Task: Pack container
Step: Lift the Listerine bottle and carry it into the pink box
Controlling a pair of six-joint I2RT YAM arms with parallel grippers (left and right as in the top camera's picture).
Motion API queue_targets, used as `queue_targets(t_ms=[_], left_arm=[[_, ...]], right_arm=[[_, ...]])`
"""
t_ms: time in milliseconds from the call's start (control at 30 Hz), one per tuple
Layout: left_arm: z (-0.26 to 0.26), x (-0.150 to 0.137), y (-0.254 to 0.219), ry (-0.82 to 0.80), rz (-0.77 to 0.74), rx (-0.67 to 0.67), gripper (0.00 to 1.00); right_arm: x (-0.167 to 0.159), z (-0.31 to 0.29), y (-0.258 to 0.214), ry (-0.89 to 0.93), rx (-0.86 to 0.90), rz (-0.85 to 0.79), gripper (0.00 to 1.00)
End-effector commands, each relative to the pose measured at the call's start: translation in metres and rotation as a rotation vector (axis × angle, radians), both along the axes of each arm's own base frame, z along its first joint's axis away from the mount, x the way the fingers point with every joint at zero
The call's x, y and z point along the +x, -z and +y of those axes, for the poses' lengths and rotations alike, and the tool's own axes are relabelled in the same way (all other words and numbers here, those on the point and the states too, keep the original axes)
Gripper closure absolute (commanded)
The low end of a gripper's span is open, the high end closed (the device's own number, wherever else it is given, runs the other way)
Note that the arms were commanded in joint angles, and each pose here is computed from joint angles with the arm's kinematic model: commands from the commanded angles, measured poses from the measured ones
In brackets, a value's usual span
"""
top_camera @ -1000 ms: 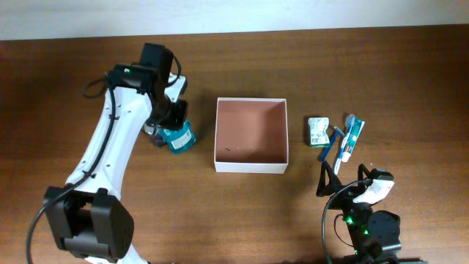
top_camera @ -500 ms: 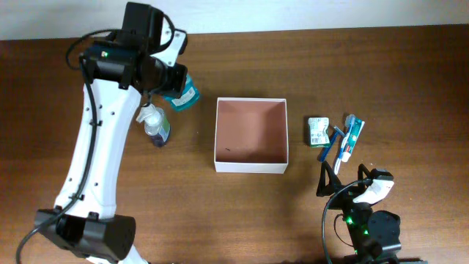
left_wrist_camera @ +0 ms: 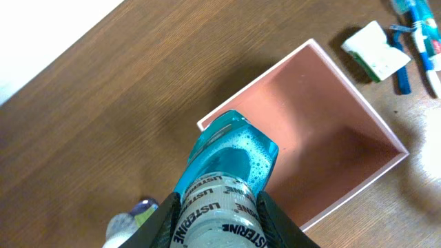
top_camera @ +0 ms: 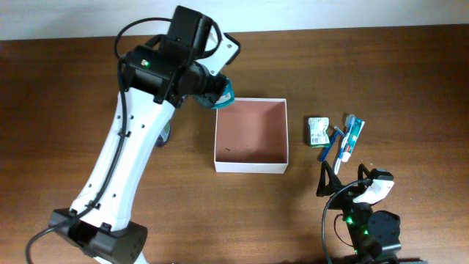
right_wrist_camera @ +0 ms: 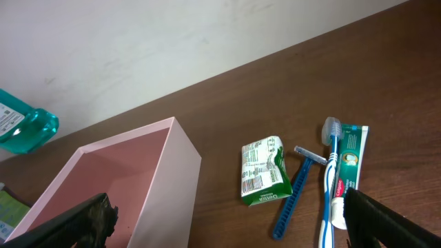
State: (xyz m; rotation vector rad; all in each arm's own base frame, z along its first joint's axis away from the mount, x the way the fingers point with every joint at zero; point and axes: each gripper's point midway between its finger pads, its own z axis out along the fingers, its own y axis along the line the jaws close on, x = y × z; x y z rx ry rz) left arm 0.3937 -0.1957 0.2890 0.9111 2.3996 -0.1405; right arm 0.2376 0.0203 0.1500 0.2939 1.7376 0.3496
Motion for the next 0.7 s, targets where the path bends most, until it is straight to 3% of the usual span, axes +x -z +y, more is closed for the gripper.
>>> queue_targets(t_ms=[0,300,667], left_arm=[[-0.016,0.000,-0.015,0.059,-0.047,-0.036,0.81],[-0.034,0.012,0.011,0.091,0.009,-0.058,0.81],[-0.042,0.025,0.054,0.180,0.060,0.016,0.81]], right_arm=[[0.000,-0.004,0.002,0.019,-0.001,0.001,0.02],[0.000,-0.004,0.002,0.020,-0.001,0.001,0.02],[0.000,-0.004,0.002,0.019,-0.001,0.001,0.02]])
